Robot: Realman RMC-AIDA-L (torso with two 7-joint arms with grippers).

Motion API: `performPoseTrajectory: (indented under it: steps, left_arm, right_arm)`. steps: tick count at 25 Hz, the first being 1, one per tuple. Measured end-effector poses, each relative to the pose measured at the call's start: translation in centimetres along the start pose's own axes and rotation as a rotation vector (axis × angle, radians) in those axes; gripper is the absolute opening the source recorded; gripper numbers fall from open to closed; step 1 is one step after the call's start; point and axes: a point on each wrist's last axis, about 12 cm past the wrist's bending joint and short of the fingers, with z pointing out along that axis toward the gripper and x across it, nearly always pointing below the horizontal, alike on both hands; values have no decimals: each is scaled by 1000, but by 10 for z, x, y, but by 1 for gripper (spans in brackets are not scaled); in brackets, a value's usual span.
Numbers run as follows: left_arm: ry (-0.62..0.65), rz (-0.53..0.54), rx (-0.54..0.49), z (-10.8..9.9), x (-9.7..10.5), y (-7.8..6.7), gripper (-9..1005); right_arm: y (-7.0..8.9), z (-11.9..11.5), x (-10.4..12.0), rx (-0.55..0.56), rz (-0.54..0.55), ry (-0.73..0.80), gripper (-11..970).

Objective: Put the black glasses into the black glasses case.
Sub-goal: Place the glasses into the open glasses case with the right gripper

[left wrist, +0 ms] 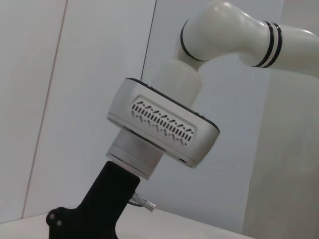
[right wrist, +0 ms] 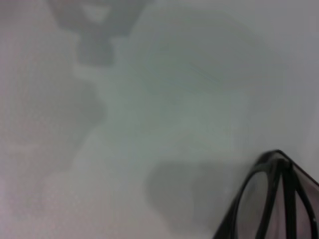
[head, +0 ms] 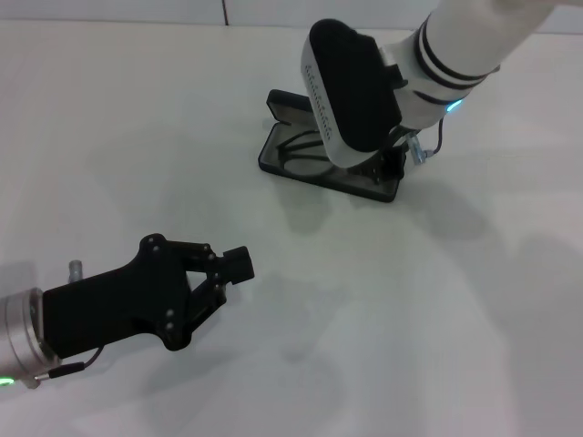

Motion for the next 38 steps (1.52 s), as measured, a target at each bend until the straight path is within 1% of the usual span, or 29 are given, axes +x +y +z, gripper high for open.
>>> performPoseTrajectory:
  steps: [9,14,23,34,38]
  left_arm:
    - [-1,0,0,0,0,0,55]
    - [-1,1,0,0,0,0,55]
    - [-8,2,-3,1,-1,1,55]
    - [-10,0,-4,1,-1,0,56]
    - [-9,-2,-6,0,0,0,56]
  right_arm:
    - [1,2,7,5,23,6,43]
    - [-1,-1,14,29,46,8,44]
    - [-8,-6,16,55,83,-19,46]
    - [-10,-2,16,18,102,-24,48]
    - [-12,-1,16,21,113,-24,49]
